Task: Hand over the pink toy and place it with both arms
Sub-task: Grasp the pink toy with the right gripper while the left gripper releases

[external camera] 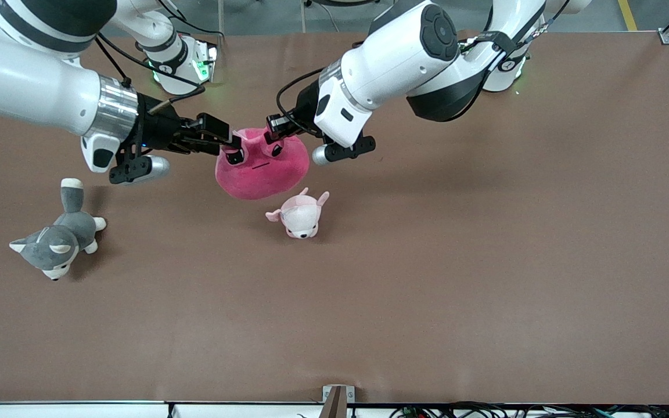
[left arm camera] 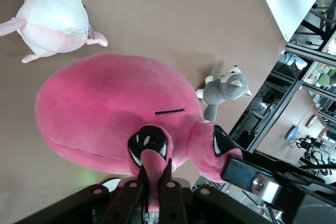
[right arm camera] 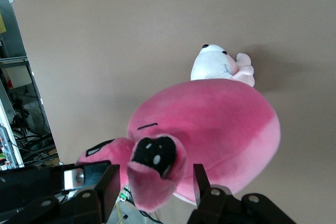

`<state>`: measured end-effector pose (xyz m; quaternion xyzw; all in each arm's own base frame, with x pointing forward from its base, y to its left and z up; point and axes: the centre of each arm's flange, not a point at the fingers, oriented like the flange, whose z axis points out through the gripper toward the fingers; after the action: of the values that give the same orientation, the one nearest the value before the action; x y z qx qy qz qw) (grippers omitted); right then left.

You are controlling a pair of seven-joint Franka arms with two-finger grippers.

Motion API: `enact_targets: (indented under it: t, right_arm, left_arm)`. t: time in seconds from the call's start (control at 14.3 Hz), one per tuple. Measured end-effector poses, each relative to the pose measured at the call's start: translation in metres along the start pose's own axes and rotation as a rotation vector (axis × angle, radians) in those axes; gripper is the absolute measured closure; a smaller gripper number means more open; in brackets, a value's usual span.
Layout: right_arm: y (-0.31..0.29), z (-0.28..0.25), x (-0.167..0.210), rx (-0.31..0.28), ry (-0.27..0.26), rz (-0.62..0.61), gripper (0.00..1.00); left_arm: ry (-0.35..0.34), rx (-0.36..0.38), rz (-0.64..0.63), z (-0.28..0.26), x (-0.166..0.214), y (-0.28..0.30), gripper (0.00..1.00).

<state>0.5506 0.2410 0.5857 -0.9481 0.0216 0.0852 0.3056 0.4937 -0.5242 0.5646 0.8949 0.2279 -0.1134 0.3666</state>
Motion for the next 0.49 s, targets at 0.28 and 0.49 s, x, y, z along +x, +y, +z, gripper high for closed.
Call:
enact_targets:
  t: [0.28,0.49]
  right_arm:
    - [-0.0037,0.0115,0.0012,-0.012,-0.009,-0.007,0.39]
    - [-0.0018,0.0107,0.002,-0.014,-0.009,-0.005,0.6]
  left_arm:
    - [0.0,-0.003,0.002,-0.0004,-0.001,0.0009,0.91]
    - [0.006,-0.021,0.005,-0.0024,-0.0025,0.004,0.91]
